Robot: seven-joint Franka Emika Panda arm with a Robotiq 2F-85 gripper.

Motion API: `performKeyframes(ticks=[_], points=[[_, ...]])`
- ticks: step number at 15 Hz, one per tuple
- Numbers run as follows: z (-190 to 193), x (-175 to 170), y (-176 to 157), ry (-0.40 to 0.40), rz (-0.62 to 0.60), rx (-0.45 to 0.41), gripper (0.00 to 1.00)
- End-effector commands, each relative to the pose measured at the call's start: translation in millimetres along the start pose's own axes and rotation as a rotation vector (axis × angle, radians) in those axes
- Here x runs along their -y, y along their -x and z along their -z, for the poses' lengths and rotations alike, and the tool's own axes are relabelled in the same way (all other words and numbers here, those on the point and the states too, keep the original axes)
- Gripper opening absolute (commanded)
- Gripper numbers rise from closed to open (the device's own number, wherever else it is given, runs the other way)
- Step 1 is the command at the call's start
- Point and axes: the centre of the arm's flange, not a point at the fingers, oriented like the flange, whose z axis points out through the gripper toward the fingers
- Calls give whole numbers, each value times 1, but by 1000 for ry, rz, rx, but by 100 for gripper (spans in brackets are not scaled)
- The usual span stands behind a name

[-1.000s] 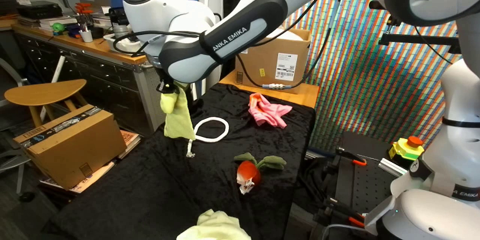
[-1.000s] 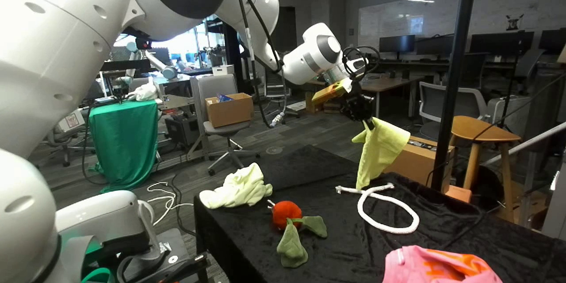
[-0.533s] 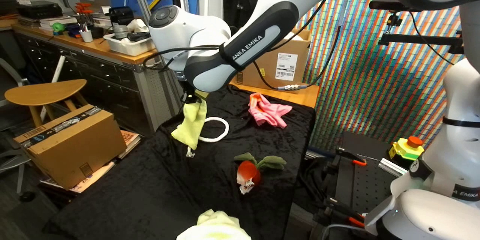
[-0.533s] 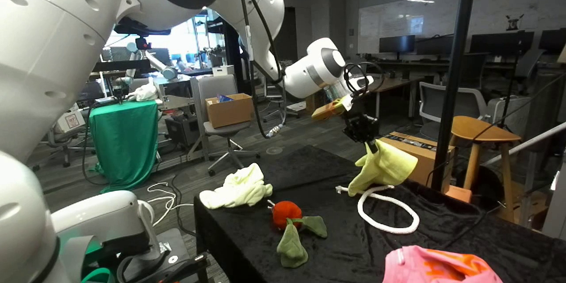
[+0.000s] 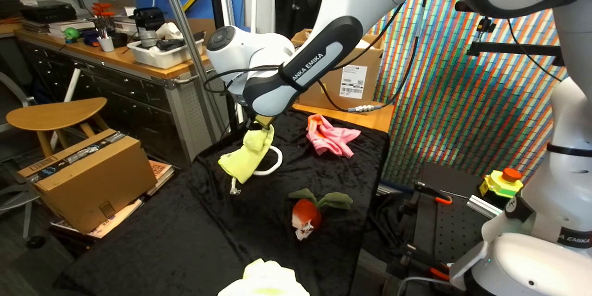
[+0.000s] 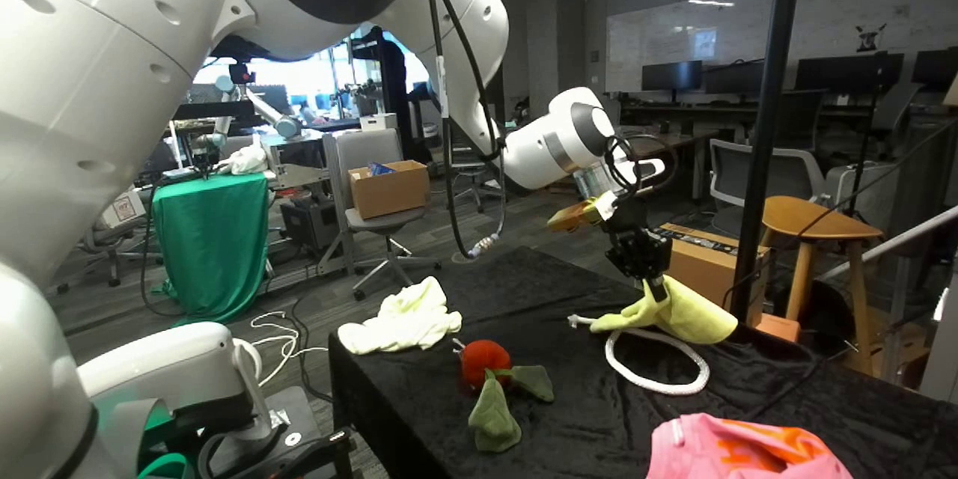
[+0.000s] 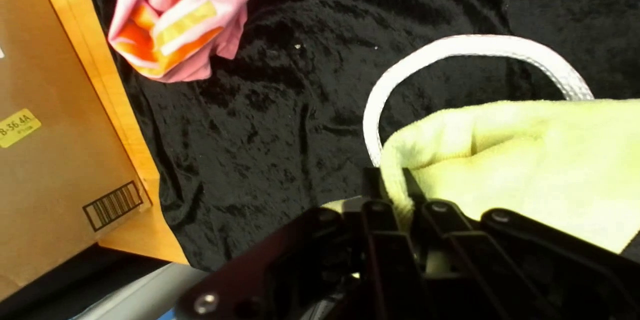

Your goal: Put all the items on the table in one place

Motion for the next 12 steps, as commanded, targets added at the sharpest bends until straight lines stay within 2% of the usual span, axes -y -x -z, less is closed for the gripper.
performKeyframes(ticks=[1, 9, 10, 12], points=[[-4, -4, 4, -12, -13, 16, 35], [-7, -14, 7, -12, -36, 45, 94], [-11, -20, 9, -6, -52, 61, 100], [-19, -34, 15, -2, -76, 102, 100]])
